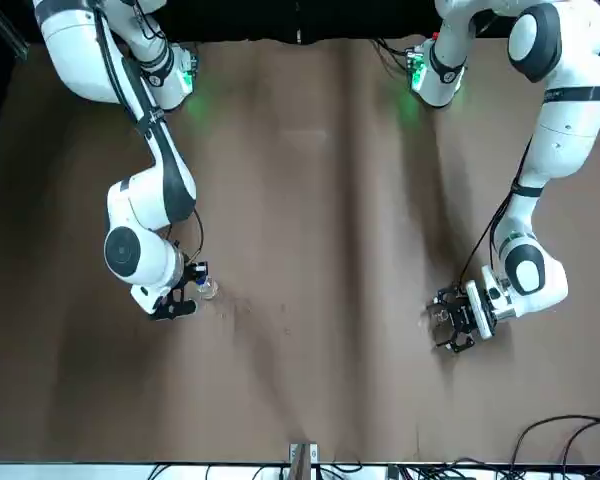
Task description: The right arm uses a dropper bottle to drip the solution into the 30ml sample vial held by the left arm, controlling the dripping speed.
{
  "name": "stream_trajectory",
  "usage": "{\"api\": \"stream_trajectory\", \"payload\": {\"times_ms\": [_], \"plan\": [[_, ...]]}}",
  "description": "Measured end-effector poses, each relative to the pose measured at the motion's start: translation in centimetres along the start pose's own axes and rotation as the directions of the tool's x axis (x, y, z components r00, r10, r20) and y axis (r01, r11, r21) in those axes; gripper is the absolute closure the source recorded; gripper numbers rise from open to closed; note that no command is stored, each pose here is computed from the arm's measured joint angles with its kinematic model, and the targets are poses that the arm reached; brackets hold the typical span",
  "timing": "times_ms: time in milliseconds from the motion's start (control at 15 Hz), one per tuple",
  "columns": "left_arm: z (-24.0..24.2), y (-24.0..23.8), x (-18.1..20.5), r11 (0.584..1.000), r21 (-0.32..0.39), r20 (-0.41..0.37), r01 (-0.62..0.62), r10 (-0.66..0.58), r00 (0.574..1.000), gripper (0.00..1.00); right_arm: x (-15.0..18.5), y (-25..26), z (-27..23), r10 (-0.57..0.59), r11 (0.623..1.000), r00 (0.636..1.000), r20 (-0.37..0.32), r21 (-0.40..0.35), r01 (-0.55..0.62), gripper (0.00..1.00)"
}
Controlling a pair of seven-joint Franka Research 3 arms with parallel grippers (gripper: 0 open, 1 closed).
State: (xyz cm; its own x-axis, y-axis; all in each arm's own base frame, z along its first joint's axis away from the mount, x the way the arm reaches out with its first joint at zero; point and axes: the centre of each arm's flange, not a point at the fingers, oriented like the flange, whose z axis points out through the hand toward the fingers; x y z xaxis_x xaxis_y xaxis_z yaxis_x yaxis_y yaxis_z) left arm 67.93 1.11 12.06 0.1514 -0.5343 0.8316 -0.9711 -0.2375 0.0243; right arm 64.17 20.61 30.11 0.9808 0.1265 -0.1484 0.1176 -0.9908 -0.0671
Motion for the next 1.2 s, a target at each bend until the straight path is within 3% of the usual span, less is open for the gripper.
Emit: {"api": "stream_trajectory", "payload": {"times_ms": [133, 267, 600, 733, 1133, 1200], "plan": [[-0.06, -0.02, -0.02, 1.0, 0.001, 0.0, -0.006, 0.006, 1.0, 0.15, 0.02, 0.08, -0.01, 0.002, 1.0, 1.0, 0.0, -0.001, -0.002, 0.96], [-0.12, -0.04, -0.07, 1.0, 0.002, 0.0, -0.006, 0.006, 1.0, 0.3, 0.03, 0.13, -0.02, 0.003, 1.0, 1.0, -0.001, -0.001, -0.003, 0.96], [-0.41, -0.12, -0.27, 1.0, 0.006, 0.001, -0.004, 0.004, 1.0, 0.34, 0.07, 0.24, -0.08, 0.005, 1.0, 1.0, -0.002, -0.001, -0.005, 0.96], [-0.42, -0.06, -0.39, 1.0, 0.006, 0.002, -0.002, 0.002, 1.0, 0.44, 0.07, 0.27, -0.09, 0.005, 1.0, 1.0, -0.001, -0.002, -0.005, 0.96], [-0.57, -0.02, -0.64, 1.0, 0.007, 0.004, 0.002, -0.002, 1.0, 0.47, 0.11, 0.36, -0.17, 0.007, 1.0, 1.0, -0.001, -0.002, -0.007, 0.9], [-0.56, 0.0, -0.66, 1.0, 0.006, 0.004, 0.002, -0.002, 1.0, 0.52, 0.11, 0.36, -0.17, 0.007, 1.0, 1.0, -0.001, -0.002, -0.007, 0.9]]}}
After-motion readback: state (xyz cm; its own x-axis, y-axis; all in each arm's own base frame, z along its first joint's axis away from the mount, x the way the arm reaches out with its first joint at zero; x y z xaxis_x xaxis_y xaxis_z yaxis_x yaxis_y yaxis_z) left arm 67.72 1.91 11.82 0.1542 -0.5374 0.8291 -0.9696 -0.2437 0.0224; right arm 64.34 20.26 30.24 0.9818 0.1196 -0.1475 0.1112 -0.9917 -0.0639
